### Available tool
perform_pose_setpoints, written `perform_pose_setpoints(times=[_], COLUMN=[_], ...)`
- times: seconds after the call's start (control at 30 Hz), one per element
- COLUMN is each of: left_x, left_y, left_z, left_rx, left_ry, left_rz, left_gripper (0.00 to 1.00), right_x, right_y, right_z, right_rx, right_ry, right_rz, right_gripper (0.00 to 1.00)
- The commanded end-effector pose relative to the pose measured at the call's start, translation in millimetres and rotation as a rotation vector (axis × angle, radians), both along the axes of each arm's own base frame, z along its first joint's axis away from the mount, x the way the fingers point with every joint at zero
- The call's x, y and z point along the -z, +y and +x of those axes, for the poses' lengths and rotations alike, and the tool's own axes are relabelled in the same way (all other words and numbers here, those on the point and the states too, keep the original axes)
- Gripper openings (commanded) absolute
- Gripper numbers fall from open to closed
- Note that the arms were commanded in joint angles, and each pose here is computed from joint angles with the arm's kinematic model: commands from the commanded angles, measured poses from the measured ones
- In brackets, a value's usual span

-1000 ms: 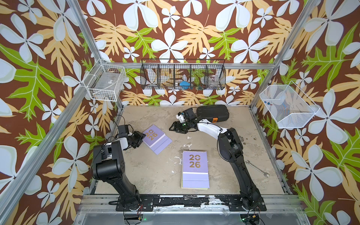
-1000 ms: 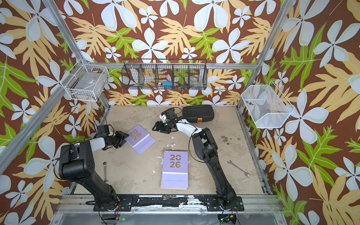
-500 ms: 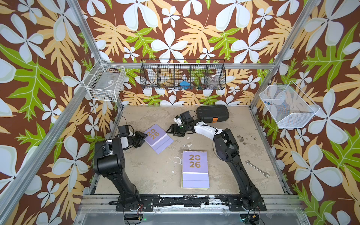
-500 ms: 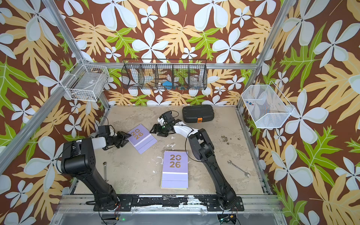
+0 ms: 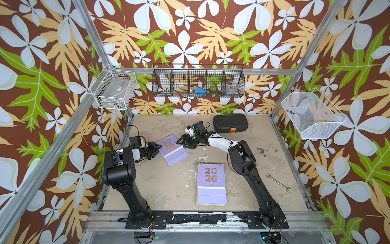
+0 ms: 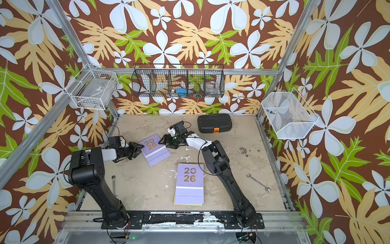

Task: Stack the calendars
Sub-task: Pick up the calendar at the center of the board.

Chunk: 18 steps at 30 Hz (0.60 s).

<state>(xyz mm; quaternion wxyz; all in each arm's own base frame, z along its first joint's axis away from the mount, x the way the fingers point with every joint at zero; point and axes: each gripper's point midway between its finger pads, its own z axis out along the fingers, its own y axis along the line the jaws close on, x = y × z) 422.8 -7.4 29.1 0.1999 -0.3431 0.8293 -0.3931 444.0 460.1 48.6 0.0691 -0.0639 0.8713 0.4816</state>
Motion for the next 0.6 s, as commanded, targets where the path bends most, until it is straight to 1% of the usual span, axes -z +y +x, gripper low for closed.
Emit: perform_pose_setpoints(times=[0.0,0.07,0.17,0.23,0.4,0.5,0.57], left_x=[26.3,26.6,26.3,25.1,17.2,12.3,9.4], left_y=[-4.7,-5.9,-6.9,-6.8,-11.3,-12.1,-12.4], left_z=[-20.6,-20.7,-20.4,-19.9,-16.8,-15.6,-14.9], left_rx=[-0.014,-0.013,-0.009,-0.011,-0.010,-0.013,-0.017], left_ry=[0.133,0.132,0.131,0.128,0.102,0.089,0.081], left_rz=[-0.004,-0.015,-0.020,-0.022,-0.061,-0.071,-0.078], left_gripper=[0.44,0.43,0.43,0.43,0.43,0.39,0.38], right_x=[5.2,-6.5,-29.3,-38.9,-39.5,-37.2,-37.3], right_y=[3.4,8.1,15.2,17.8,18.0,17.0,16.2], right_z=[-10.2,-10.9,-11.0,-10.3,-10.3,-12.5,-13.1], right_rx=[-0.007,-0.024,-0.035,-0.042,-0.043,-0.039,-0.038], right_ry=[0.067,0.059,0.052,0.034,0.046,0.054,0.055], right_rz=[0.026,0.077,0.188,0.216,0.222,0.220,0.221], right_gripper=[0.74,0.73,0.72,0.72,0.71,0.70,0.70])
